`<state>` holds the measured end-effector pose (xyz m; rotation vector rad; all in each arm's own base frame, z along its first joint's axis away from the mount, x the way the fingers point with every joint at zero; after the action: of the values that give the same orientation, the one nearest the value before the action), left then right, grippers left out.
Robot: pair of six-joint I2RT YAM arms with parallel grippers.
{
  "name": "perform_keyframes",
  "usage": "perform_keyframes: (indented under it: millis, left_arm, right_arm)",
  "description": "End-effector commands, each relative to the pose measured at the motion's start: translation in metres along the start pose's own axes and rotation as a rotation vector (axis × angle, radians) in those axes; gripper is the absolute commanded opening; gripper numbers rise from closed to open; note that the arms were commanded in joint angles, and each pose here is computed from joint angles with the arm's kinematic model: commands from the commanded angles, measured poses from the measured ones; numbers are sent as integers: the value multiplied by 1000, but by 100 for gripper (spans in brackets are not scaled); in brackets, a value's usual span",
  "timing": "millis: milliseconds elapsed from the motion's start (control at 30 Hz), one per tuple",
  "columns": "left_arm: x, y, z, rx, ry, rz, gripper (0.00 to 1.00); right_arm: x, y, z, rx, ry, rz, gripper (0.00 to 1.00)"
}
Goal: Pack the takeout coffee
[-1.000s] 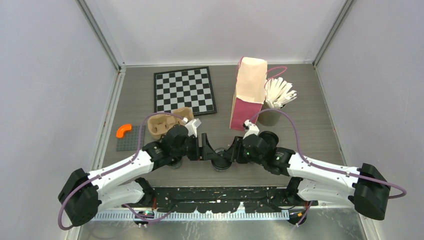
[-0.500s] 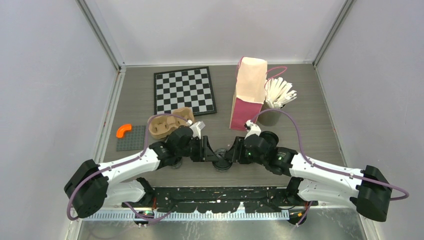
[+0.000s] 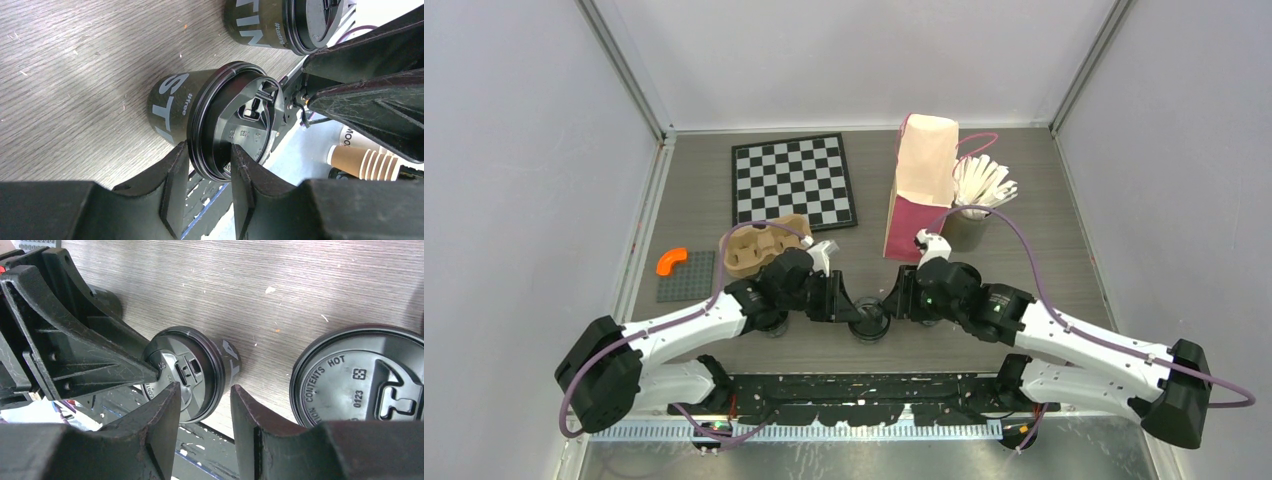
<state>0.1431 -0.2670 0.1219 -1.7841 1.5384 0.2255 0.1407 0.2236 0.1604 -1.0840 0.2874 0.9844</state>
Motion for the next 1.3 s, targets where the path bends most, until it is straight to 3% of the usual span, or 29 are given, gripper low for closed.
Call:
perform_keyframes:
  millis: [0, 233, 600, 1267]
  left_arm:
    - [2, 8, 20, 27, -95, 35, 35]
    - [2, 10, 21, 23, -98, 36, 34]
    - [3, 10, 22, 21, -105, 39, 33]
    - [9, 28, 50, 6, -179, 65, 30]
  right_arm:
    - [0, -14, 11, -38, -9, -20, 46]
    - [15, -13, 17, -61, -1, 17, 43]
    - [27, -1, 19, -67, -16, 66, 31]
    - [37, 64, -42, 70, 87, 166, 27]
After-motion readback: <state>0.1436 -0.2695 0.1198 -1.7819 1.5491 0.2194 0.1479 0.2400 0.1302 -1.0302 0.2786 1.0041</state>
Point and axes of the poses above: each gripper's point midway between its finger pads, its own x axis out along the fingers, its own z axis along the line the jaws close on, y = z × x, the point moved 3 cm from there along -x, back along the fingers
